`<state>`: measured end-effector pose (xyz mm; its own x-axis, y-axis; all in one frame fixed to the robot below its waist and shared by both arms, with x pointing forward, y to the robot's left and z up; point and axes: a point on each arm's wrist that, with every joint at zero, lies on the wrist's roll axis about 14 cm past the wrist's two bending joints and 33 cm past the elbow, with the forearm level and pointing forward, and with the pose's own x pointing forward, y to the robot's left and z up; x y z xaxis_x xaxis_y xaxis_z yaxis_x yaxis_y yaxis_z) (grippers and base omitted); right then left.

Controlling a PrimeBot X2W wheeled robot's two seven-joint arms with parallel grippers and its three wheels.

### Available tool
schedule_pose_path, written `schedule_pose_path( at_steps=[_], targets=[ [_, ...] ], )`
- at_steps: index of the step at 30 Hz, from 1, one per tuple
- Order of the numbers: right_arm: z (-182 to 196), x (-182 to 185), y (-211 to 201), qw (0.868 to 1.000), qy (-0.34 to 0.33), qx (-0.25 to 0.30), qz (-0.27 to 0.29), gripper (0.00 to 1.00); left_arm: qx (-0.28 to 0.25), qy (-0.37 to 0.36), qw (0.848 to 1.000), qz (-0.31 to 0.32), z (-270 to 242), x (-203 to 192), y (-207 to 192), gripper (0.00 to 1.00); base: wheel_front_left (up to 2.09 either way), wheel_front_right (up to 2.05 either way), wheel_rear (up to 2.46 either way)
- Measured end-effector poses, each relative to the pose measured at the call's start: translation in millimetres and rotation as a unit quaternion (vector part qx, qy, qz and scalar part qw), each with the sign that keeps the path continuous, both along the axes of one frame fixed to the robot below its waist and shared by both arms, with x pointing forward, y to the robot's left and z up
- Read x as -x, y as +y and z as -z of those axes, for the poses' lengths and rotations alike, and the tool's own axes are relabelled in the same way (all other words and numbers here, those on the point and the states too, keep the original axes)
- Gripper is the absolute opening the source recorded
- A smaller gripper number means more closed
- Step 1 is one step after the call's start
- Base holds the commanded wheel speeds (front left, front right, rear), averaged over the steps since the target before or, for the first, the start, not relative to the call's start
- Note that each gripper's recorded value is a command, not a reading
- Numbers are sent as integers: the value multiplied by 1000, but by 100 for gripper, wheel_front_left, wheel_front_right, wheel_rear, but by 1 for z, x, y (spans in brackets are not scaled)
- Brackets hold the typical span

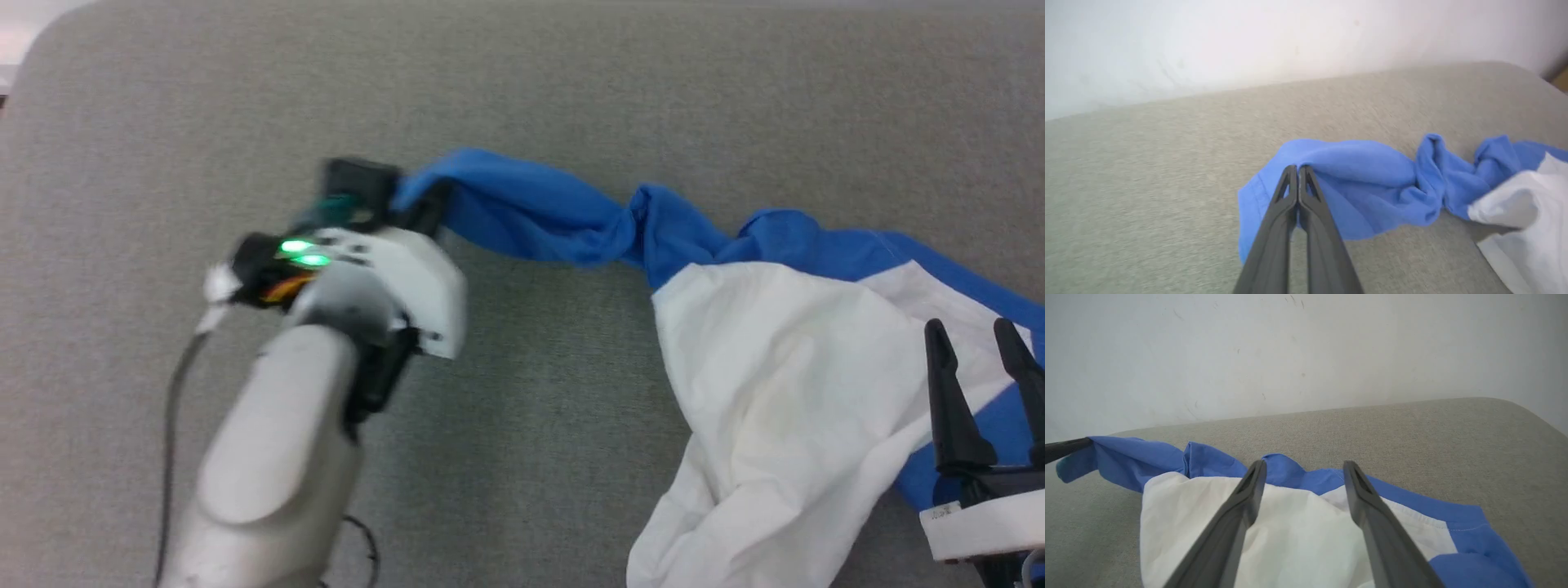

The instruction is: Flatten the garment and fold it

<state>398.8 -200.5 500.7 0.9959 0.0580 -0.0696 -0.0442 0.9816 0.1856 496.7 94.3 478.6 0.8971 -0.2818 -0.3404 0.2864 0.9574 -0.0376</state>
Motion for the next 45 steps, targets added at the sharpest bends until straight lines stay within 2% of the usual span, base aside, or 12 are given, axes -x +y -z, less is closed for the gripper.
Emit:
schedule_pose_path(
  at_steps=[3,9,11,16,17,18,19,25,31,34,37,45],
  targets=[
    [-3,-2,11,1000,-3,-3,-14,100,5,-58,994,-93,-34,6,65,0,0,0,0],
    [-7,-8,26,999,-10,-8,-35,100,-27,-84,953,-290,-48,85,189,0,0,0,0],
    [-5,-8,28,999,-6,-8,-39,100,-25,-56,946,-319,-32,116,200,0,0,0,0],
    [1,-9,33,999,5,-8,-48,100,45,9,939,-341,11,160,172,0,0,0,0],
    [2,-9,35,999,9,-8,-51,100,59,16,938,-342,16,163,165,37,0,0,0],
    [2,-9,36,998,9,-8,-54,100,73,19,937,-341,19,164,158,100,0,0,0],
    [2,-9,38,998,9,-8,-56,100,87,17,936,-341,20,162,152,100,0,0,0],
    [-3,-5,37,998,6,-5,-57,100,160,-64,945,-277,-28,126,120,100,0,0,0],
    [-4,-1,30,999,8,-3,-47,100,134,-131,974,-129,-90,77,66,100,0,0,0],
    [-2,1,25,999,12,-1,-40,100,59,-99,992,-52,-78,60,38,100,0,0,0],
    [3,3,18,999,20,2,-31,100,0,-29,999,16,-40,53,11,100,0,0,0],
    [18,6,-1,999,46,15,-12,100,-109,160,974,116,73,64,-18,100,0,0,0]
  ],
)
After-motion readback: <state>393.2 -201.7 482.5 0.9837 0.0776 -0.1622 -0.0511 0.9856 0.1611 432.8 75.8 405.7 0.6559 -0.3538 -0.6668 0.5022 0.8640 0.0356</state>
